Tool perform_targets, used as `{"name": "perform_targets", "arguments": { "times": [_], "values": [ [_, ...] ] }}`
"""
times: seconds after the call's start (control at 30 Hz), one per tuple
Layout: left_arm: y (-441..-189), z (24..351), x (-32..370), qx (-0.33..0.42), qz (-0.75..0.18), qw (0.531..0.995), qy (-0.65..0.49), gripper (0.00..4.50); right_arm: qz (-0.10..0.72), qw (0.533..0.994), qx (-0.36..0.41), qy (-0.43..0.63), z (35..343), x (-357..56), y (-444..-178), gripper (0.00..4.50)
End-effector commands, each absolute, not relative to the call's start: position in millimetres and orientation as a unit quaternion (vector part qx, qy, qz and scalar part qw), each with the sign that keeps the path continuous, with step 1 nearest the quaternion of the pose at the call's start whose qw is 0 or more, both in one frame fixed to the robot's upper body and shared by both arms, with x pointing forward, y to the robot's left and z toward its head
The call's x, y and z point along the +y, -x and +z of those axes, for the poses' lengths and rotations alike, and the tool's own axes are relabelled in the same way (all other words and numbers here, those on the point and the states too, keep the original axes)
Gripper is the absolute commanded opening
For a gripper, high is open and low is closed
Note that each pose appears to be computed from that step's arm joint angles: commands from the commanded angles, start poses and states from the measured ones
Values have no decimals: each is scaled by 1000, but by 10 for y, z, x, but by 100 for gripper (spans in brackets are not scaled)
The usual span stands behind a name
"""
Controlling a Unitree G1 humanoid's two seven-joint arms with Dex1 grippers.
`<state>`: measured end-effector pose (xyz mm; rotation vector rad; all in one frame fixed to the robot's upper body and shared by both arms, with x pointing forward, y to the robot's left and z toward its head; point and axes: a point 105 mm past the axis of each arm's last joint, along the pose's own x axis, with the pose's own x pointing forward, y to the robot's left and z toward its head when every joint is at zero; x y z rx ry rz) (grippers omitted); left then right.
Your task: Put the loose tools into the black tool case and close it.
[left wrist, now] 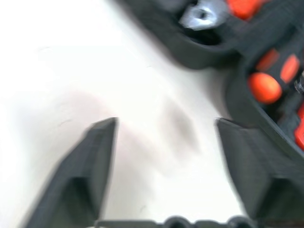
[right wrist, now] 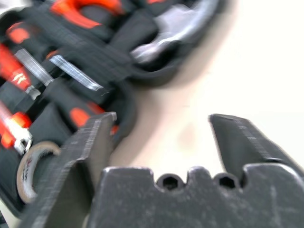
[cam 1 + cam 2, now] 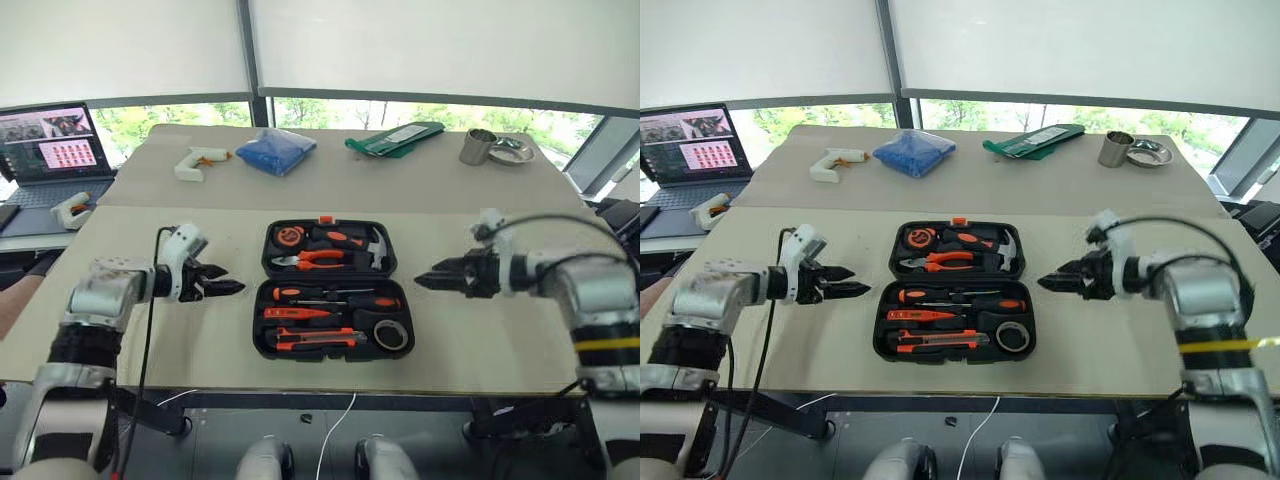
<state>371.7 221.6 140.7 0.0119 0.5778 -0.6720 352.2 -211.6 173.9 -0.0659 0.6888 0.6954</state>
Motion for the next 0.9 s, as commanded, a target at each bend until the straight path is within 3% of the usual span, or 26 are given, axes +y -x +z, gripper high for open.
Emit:
{"name": "perform_targets", "arguments": {
  "times": [0.03, 0.53, 0.63, 0.7, 0.8, 0.9],
  "values": [
    [-3813, 1611, 2006, 278, -322, 902, 75, 441, 335, 863, 377, -13, 1766, -1931, -3517, 445],
    [-4153, 1562, 1608, 282, -302, 904, 106, 441, 250, 887, 388, -16, 1631, -1724, -4133, 445],
    [-4177, 1534, 1573, 283, -301, 904, 107, 450, 247, 886, 392, -14, 1562, -1711, -4167, 372],
    [-4192, 1518, 1545, 282, -298, 905, 116, 450, 237, 888, 394, -13, 1507, -1730, -4188, 301],
    [-4179, 1495, 1510, 285, -303, 901, 125, 380, 226, 891, 394, -20, 1477, -1759, -4207, 199],
    [-4160, 1471, 1518, 286, -304, 899, 135, 272, 224, 891, 393, -34, 1490, -1765, -4211, 99]
  ]
}}
